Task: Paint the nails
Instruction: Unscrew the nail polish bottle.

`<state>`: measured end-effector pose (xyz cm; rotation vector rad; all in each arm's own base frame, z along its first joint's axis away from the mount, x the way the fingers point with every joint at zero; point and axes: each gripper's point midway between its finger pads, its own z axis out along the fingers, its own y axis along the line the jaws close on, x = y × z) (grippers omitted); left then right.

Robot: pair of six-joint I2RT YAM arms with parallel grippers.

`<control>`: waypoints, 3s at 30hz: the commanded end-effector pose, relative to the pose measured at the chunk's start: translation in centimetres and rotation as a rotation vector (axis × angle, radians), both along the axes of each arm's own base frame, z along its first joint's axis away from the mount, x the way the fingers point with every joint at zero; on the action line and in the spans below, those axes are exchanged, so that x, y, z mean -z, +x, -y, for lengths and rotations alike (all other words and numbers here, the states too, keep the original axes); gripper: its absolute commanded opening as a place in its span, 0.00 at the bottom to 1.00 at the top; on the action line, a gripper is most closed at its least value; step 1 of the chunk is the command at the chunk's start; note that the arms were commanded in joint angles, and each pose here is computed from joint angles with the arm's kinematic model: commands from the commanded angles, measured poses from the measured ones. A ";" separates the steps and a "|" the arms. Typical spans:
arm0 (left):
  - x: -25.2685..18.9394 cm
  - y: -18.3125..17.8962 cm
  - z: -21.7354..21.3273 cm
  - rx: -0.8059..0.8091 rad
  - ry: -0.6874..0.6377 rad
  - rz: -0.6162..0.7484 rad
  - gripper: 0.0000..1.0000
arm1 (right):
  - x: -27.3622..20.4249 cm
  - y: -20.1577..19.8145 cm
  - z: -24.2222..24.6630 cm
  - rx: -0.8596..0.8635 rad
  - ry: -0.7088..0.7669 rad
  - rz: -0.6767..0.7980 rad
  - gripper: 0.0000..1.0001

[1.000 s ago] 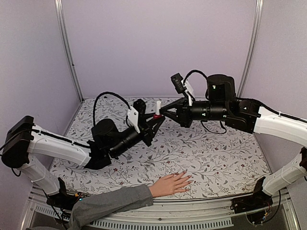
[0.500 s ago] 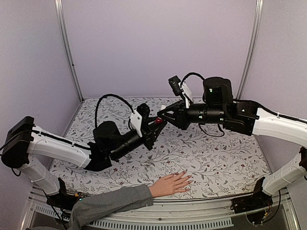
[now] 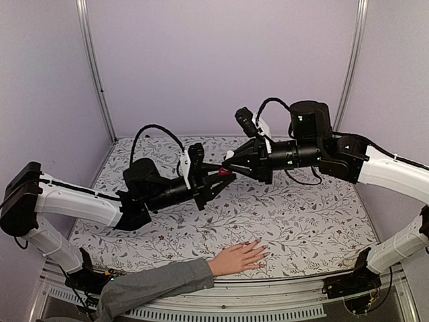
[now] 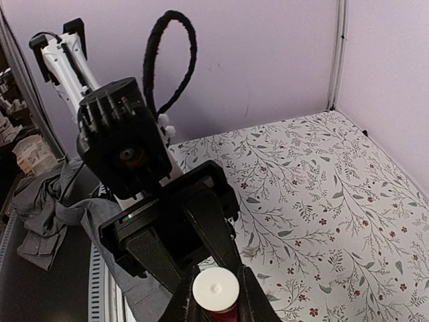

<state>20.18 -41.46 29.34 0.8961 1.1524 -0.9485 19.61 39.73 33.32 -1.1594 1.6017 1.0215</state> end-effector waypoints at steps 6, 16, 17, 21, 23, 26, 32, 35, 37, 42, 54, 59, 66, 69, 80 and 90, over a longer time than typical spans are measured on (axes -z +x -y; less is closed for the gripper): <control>-1.1 -10.9 1.6 0.596 0.026 0.105 0.00 | -2.6 -7.1 -1.3 -0.436 0.046 0.084 0.00; -1.9 -8.6 0.8 0.451 -0.008 0.094 0.00 | -2.7 -6.1 -1.6 -0.379 0.035 0.089 0.28; -2.0 -7.9 0.5 0.397 -0.013 0.108 0.00 | -2.7 -5.8 -1.5 -0.357 0.038 0.092 0.32; -3.0 -5.6 -0.8 0.221 -0.054 0.127 0.00 | -3.6 -4.7 -0.7 -0.272 0.070 0.094 0.52; -3.2 -4.6 -1.2 0.156 -0.065 0.123 0.00 | -4.2 -4.1 -0.4 -0.226 0.085 0.092 0.59; -3.4 -2.8 -1.7 0.042 -0.078 0.111 0.00 | -4.8 -2.8 -0.3 -0.141 0.104 0.077 0.62; -3.0 0.3 -2.5 -0.154 -0.075 0.078 0.00 | -4.4 0.7 0.1 0.081 0.116 -0.002 0.58; -2.6 1.6 -2.6 -0.217 -0.060 0.053 0.00 | -3.9 2.1 0.6 0.173 0.111 -0.027 0.53; -2.3 2.1 -2.4 -0.240 -0.049 0.036 0.00 | -3.6 2.7 0.8 0.215 0.108 -0.039 0.50; -2.0 2.6 -1.9 -0.267 -0.045 0.016 0.00 | -3.4 3.0 0.3 0.214 0.114 -0.048 0.45; -1.4 3.0 -1.3 -0.323 -0.007 0.031 0.00 | -1.9 3.7 -1.2 0.212 0.084 -0.100 0.23; -0.7 3.1 -1.0 -0.321 0.016 0.025 0.00 | -2.3 3.2 -1.1 0.185 0.099 -0.089 0.06; 0.3 1.9 -0.4 -0.215 0.017 0.004 0.00 | -2.8 1.3 -1.3 0.072 0.109 -0.052 0.00; 0.6 0.4 -0.1 -0.082 0.020 -0.006 0.00 | -3.2 -0.3 -1.3 -0.015 0.110 -0.014 0.00; 0.7 -7.1 1.1 0.398 0.066 0.046 0.00 | -2.7 -5.3 -1.2 -0.349 0.037 0.086 0.00; -0.6 -10.9 1.2 0.652 0.034 0.052 0.00 | -3.6 -7.3 -1.1 -0.483 0.056 0.094 0.00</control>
